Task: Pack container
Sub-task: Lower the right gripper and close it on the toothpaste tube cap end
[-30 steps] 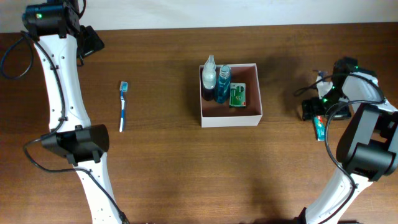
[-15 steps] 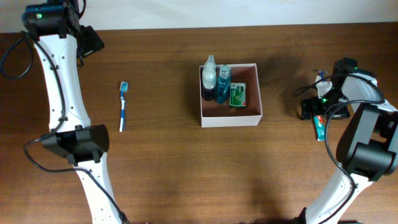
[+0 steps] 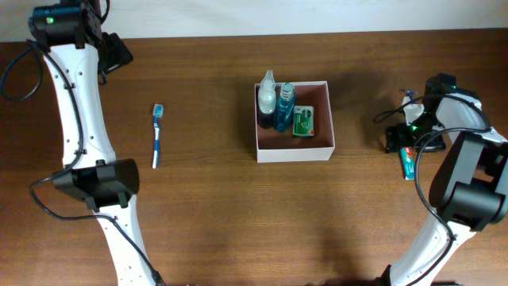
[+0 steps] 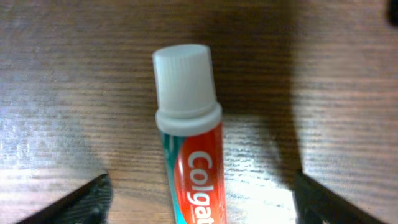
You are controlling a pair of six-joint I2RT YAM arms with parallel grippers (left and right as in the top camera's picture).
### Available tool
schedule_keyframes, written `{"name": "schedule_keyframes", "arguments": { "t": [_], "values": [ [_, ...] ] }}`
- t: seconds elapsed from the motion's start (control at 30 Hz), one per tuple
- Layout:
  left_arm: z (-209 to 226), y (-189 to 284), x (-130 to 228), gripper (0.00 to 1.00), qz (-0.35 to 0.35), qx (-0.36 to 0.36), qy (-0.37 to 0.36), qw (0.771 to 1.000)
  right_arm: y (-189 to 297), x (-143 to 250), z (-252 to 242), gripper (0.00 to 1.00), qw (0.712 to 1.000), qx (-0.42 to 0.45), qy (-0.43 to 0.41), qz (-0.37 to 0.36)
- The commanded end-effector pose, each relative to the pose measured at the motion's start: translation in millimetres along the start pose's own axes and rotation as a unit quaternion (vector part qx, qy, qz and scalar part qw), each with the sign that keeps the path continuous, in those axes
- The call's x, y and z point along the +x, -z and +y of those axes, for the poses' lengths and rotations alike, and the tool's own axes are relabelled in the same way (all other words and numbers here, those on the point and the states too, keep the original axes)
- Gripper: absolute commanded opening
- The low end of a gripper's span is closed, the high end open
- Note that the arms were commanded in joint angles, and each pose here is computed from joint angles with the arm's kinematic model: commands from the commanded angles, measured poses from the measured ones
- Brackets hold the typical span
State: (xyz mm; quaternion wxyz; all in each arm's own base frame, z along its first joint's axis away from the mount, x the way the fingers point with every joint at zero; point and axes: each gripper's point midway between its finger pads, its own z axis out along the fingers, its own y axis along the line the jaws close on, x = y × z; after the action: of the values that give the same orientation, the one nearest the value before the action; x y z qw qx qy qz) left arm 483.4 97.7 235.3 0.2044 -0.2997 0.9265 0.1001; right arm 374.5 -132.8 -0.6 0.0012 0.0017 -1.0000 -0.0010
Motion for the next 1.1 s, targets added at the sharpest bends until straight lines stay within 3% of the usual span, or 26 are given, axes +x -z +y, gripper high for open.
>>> {"name": "schedule_keyframes", "arguments": {
  "t": [0.0,0.2,0.37,0.47,0.63,0.73,1.07],
  "values": [
    [2.4,10.4,-2.6,0.99,-0.009,0.006,0.010,1.000,-12.4,3.4,11.2,0.66,1.000,-0.025,-0.002,0.013],
    [2.4,10.4,-2.6,0.99,-0.009,0.006,0.010,1.000,-12.3,5.1,11.7,0.52,1.000,-0.027,-0.002,0.016],
    [2.4,10.4,-2.6,0.99,-0.009,0.006,0.010,1.000,-12.3,5.6,11.9,0.49,0.999,-0.027,-0.002,0.017],
    [2.5,10.4,-2.6,0.99,-0.009,0.006,0.010,1.000,-12.1,6.7,12.3,0.39,0.999,-0.028,-0.003,0.019],
    [2.3,10.5,-2.5,0.99,-0.009,0.006,0.010,1.000,-12.1,7.0,12.4,0.39,0.999,-0.028,-0.003,0.020],
    [2.4,10.4,-2.6,0.99,-0.009,0.006,0.010,1.000,-12.0,7.8,13.0,0.31,0.999,-0.029,-0.003,0.022],
    [2.4,10.4,-2.6,1.00,-0.009,0.006,0.010,1.000,-9.9,12.3,14.6,0.27,0.999,-0.032,-0.003,0.032]
  ]
}}
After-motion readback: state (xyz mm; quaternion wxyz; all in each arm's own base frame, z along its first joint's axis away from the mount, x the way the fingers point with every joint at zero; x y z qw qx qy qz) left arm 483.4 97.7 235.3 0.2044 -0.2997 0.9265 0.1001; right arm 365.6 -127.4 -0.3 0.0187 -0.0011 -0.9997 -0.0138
